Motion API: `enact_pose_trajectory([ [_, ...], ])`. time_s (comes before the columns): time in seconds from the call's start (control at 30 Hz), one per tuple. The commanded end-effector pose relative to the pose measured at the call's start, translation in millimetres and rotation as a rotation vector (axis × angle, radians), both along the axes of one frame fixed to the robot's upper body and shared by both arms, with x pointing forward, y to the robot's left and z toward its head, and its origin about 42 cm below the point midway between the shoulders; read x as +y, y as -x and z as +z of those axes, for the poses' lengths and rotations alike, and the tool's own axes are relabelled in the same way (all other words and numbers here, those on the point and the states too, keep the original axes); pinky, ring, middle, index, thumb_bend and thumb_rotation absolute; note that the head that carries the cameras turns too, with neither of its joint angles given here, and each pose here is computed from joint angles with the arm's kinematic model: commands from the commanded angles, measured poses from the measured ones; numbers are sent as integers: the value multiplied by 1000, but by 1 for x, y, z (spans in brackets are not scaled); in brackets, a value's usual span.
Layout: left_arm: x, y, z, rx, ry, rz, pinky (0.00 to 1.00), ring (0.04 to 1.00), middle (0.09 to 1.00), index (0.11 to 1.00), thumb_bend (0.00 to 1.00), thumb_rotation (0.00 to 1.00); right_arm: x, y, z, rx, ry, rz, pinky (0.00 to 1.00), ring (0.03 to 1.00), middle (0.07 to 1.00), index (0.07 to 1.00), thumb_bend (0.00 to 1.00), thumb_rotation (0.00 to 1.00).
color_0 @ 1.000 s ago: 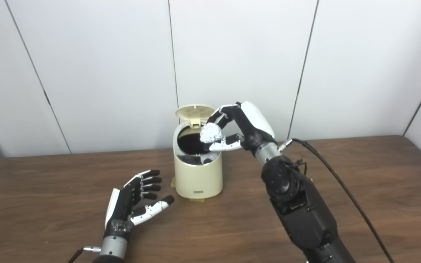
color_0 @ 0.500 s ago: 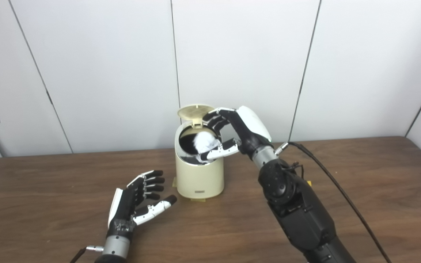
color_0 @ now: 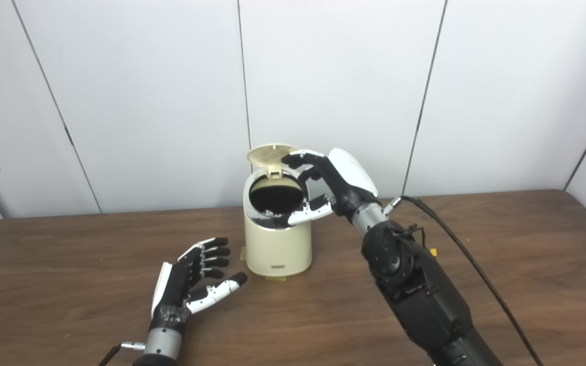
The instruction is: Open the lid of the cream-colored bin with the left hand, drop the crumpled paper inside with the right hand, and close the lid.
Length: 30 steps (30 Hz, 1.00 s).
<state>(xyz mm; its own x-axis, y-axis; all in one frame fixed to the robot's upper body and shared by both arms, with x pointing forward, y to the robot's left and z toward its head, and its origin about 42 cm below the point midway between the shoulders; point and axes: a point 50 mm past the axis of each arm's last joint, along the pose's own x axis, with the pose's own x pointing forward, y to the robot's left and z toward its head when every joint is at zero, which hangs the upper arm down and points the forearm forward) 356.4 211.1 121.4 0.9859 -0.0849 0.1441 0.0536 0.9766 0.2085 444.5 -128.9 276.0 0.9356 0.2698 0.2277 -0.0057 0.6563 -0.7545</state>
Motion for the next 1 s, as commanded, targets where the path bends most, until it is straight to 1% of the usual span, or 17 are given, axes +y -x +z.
enact_pose_trajectory([
  [0.0, -6, 0, 2, -14, 13, -6, 616, 679, 720, 769, 825, 202, 0, -1, 18, -53, 0, 13, 669, 748, 772, 766, 862, 167],
  [0.07, -6, 0, 2, -14, 10, -4, 626, 685, 722, 770, 827, 203, -4, 1, 18, -63, -12, 19, 649, 736, 763, 756, 866, 171],
  [0.13, -5, 0, 2, -20, 9, -4, 614, 680, 718, 766, 829, 206, -11, 5, 18, -79, -36, 21, 614, 714, 744, 726, 873, 196],
  [0.27, -4, 1, 2, -31, 10, -6, 614, 685, 719, 758, 824, 213, -32, 16, 16, -102, -118, 25, 608, 701, 718, 693, 862, 160],
  [0.33, -4, 1, 3, -31, 10, -4, 610, 683, 717, 756, 827, 216, -44, 22, 13, -101, -144, 25, 570, 686, 719, 706, 844, 152],
  [0.5, -4, 0, 4, -31, 18, -2, 604, 682, 721, 760, 821, 205, -73, 37, -2, -90, -217, 24, 549, 676, 748, 767, 836, 165],
  [0.57, -4, 0, 4, -34, 17, -3, 605, 683, 722, 758, 814, 196, -83, 40, -10, -80, -251, 18, 539, 677, 758, 789, 843, 169],
  [0.67, -5, 0, 4, -36, 16, -4, 610, 678, 715, 757, 815, 196, -94, 42, -21, -59, -287, 6, 512, 658, 762, 797, 852, 148],
  [0.77, -6, 0, 5, -41, 23, -6, 586, 670, 714, 757, 816, 191, -104, 43, -33, -25, -306, 1, 503, 639, 770, 792, 849, 129],
  [0.8, -6, -1, 5, -40, 26, -6, 584, 670, 716, 758, 816, 191, -107, 44, -37, -6, -300, -7, 515, 646, 774, 793, 849, 134],
  [0.87, -6, -2, 8, -50, 18, -6, 595, 682, 723, 765, 821, 206, -111, 44, -45, 30, -279, -23, 537, 659, 778, 792, 866, 159],
  [0.9, -5, -4, 11, -59, 12, -5, 603, 693, 733, 767, 827, 219, -112, 44, -49, 44, -266, -27, 529, 656, 775, 792, 875, 166],
  [0.97, -4, -7, 21, -89, -19, -1, 653, 735, 777, 782, 838, 244, -114, 45, -55, 65, -243, -33, 517, 656, 771, 788, 886, 181],
])
